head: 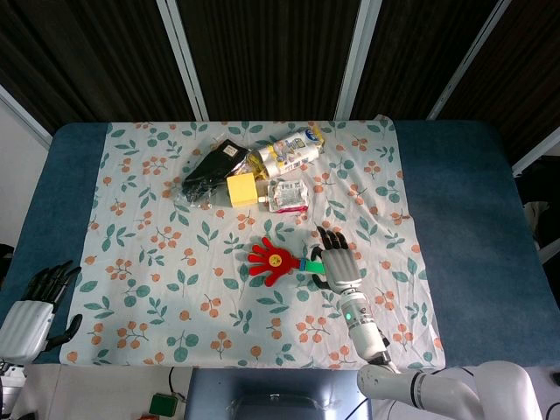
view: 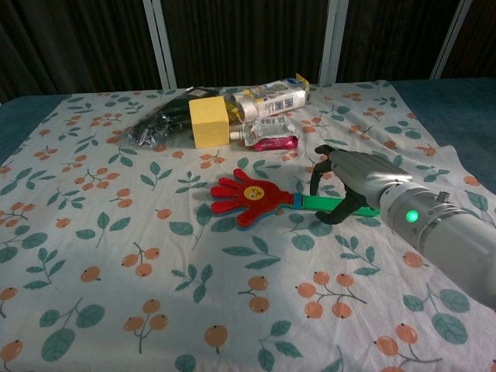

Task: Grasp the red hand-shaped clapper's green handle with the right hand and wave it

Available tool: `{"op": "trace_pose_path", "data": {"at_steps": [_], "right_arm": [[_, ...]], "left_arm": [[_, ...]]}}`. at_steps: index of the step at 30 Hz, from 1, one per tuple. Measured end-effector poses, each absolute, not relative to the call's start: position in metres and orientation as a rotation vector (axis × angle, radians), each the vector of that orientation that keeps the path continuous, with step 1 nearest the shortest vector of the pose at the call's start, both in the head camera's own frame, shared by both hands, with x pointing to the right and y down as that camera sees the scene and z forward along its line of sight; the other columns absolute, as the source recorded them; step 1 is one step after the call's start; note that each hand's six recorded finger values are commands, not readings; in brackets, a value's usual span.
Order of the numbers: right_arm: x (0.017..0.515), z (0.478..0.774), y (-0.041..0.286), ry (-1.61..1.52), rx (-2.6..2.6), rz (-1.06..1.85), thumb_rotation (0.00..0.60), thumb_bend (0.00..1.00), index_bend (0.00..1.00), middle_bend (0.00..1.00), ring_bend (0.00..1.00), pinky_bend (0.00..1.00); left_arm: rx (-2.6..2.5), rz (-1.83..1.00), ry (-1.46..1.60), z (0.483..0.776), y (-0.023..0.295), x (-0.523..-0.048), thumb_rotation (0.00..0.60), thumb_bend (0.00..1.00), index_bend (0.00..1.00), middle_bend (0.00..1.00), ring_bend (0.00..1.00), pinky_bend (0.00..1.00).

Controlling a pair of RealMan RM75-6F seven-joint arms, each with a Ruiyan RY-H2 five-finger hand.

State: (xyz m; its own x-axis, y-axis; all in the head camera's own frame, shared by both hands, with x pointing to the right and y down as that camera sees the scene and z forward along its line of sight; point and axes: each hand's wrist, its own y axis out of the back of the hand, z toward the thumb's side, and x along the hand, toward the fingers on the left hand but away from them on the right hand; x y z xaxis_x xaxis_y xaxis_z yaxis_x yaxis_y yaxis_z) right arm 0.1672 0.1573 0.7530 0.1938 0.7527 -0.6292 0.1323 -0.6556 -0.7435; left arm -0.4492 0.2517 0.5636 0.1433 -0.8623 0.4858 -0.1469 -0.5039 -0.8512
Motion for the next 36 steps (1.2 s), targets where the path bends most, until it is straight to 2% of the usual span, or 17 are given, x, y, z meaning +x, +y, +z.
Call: {"op": "trace_pose_path", "data": {"at_steps": [13, 19, 21, 25, 28, 30, 36], "right_arm": [[0.1668, 0.7559, 0.1549, -0.857, -1.923, 1.473, 0.6, 0.42, 0.62, 0.1, 0.0, 0.0], [0.1649, 0.7535, 0.1533, -0.876, -1.918, 1.449, 0.6, 0.44, 0.67, 0.18, 0.01, 0.0], [0.1646, 0.7524, 0.1525, -0.884, -1.916, 1.44, 0.6, 0.45, 0.7, 0.23, 0.05, 0.05], [0.1648, 0.7503, 0.1508, -0.917, -1.923, 1.417, 0.6, 0.46, 0.74, 0.36, 0.28, 0.37], [0.1657, 0.75, 0.1499, -0.931, -1.922, 1.408, 0.6, 0.47, 0.75, 0.42, 0.4, 0.51], [0.1657, 0.75, 0.1497, -0.939, -1.922, 1.404, 0.6, 0.47, 0.77, 0.45, 0.47, 0.58], [0.1658, 0.7504, 0.1491, -0.955, -1.923, 1.398, 0.6, 0.48, 0.8, 0.55, 0.62, 0.69]], "left_arm": [[-1.782, -1.414, 0.977, 0.5642, 0.2503, -0.4506, 0.6, 0.41, 0.0, 0.0, 0.0, 0.1], [-1.782, -1.413, 0.975, 0.5642, 0.2507, -0.4503, 0.6, 0.41, 0.0, 0.0, 0.0, 0.1], [-1.781, -1.413, 0.976, 0.5641, 0.2505, -0.4503, 0.6, 0.4, 0.0, 0.0, 0.0, 0.1], [-1.781, -1.412, 0.978, 0.564, 0.2506, -0.4502, 0.6, 0.4, 0.0, 0.0, 0.0, 0.1], [-1.78, -1.413, 0.977, 0.5643, 0.25, -0.4504, 0.6, 0.4, 0.0, 0.0, 0.0, 0.1], [-1.78, -1.413, 0.977, 0.5644, 0.2499, -0.4503, 0.6, 0.4, 0.0, 0.0, 0.0, 0.1], [-1.779, -1.414, 0.977, 0.5645, 0.2498, -0.4507, 0.6, 0.4, 0.0, 0.0, 0.0, 0.1]]}}
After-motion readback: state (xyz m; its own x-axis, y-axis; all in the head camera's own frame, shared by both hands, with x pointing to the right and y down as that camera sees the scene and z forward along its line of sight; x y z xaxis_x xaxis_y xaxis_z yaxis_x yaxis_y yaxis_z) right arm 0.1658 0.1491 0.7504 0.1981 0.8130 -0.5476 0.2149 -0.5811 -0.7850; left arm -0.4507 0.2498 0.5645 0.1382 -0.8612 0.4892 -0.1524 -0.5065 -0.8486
